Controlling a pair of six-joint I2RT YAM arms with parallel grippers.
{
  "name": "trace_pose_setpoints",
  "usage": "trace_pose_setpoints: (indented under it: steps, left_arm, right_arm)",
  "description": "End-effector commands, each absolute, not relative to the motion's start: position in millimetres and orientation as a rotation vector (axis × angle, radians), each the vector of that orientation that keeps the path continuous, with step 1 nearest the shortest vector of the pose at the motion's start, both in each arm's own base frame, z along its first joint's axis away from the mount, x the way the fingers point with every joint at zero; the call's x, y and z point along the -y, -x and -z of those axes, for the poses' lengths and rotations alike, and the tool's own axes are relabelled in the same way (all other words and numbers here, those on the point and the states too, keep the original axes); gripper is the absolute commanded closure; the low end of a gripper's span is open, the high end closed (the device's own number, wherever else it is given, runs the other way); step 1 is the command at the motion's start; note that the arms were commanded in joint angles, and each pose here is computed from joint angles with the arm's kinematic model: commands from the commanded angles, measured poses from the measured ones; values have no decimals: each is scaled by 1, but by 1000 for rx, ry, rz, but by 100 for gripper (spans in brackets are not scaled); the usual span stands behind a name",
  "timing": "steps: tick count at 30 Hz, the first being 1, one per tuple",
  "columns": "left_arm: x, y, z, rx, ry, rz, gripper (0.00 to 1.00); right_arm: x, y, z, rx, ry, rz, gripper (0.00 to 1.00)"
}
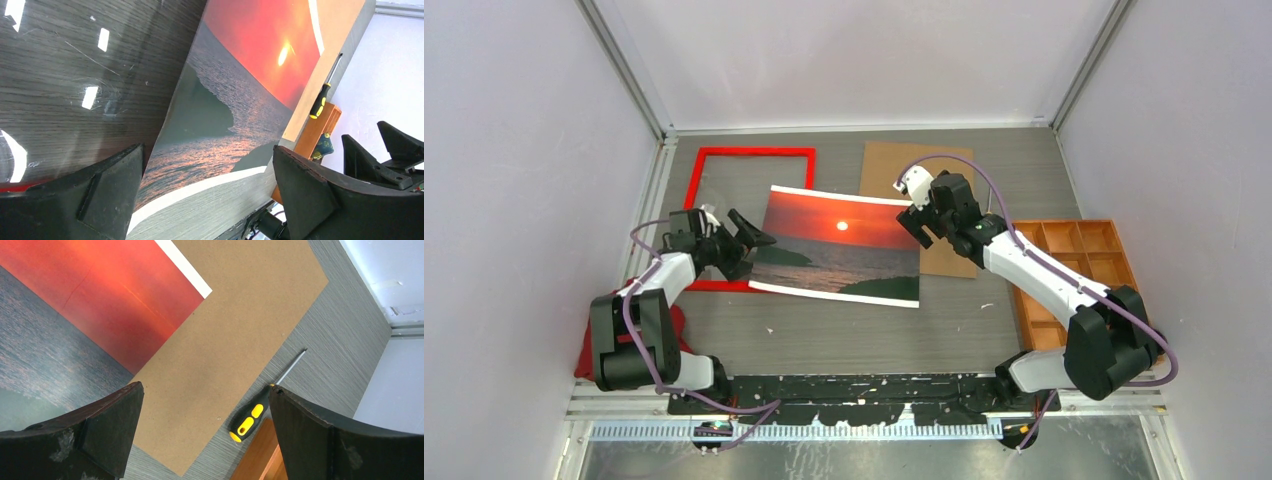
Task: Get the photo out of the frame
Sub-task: Place the photo in the photo frame, then reset both arms
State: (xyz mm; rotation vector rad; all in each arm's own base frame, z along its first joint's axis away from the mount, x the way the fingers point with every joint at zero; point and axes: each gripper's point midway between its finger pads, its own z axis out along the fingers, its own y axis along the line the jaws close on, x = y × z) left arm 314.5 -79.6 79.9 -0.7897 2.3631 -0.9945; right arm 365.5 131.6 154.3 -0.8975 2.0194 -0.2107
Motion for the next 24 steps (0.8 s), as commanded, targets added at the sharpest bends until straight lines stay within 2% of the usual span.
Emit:
trace_pose_setpoints:
  steps: [1, 9, 20, 24]
  left_arm:
    - [79, -324, -105, -2313, 708, 997, 0]
    - [82, -326, -167, -2336, 423, 987, 0]
    - [42, -307, -212, -2188, -145, 476, 0]
    - [47, -286, -217, -2158, -344, 452, 0]
  right_arm:
    - [-130, -370, -168, -1982, 850, 217, 0]
    - [-122, -364, -189, -2036, 782, 178, 0]
    - [-107, -324, -254, -2078, 404, -5, 0]
    - [-99, -299, -284, -2005, 286, -79, 0]
